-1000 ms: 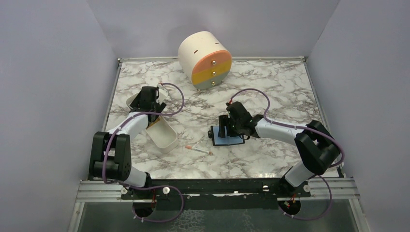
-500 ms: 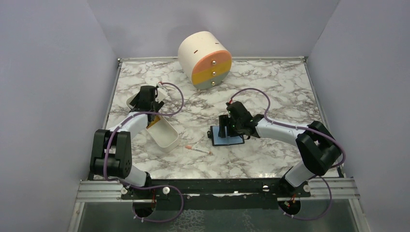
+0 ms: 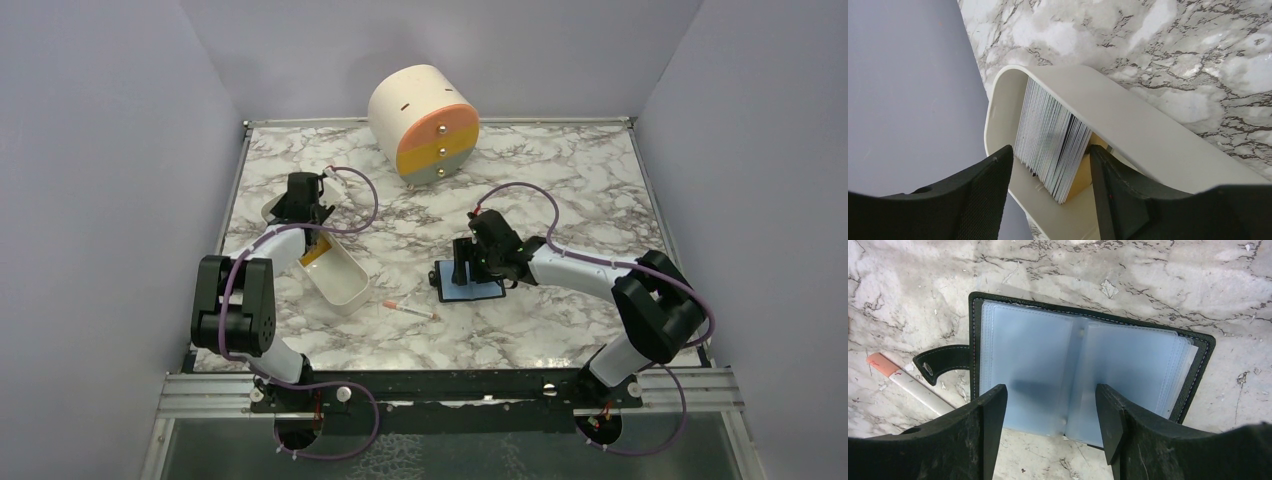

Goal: Put the credit cards into the card holder
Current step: Pick up the credit card from the storage box.

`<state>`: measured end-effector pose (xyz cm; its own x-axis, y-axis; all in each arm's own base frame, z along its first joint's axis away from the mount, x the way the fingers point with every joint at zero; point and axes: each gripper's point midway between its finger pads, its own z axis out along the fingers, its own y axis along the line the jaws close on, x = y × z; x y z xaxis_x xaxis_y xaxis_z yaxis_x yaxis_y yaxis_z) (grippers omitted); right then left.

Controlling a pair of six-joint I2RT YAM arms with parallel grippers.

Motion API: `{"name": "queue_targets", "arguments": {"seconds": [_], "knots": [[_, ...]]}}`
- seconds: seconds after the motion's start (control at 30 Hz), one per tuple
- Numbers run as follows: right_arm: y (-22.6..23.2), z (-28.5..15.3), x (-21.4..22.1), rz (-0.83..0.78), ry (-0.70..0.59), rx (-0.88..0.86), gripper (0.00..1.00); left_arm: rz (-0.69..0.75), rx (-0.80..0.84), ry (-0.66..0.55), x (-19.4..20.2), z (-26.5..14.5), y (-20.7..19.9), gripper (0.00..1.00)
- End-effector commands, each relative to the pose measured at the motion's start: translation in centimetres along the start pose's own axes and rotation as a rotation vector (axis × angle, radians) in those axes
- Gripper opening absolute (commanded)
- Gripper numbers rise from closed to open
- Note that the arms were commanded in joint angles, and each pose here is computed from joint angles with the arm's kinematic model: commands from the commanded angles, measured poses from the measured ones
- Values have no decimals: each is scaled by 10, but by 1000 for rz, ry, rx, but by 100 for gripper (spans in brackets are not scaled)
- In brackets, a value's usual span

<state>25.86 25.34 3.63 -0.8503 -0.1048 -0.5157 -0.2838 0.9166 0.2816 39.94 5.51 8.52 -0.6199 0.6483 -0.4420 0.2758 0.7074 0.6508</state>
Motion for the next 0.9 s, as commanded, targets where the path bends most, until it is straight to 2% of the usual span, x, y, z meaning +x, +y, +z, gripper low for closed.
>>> {"name": "queue_targets", "arguments": {"seconds": [0.0,0.23,0.87], "knots": [[7,-9,-16,-20,-44,-7,65,12,-34,-51,-14,3,14,57],[6,-8,-14,-19,-37,-1,65,28,-6,-53,-11,8,5,45],[4,-13,-18,-28,-53,11,64,67,56,-38,-4,16,-12,49]]}}
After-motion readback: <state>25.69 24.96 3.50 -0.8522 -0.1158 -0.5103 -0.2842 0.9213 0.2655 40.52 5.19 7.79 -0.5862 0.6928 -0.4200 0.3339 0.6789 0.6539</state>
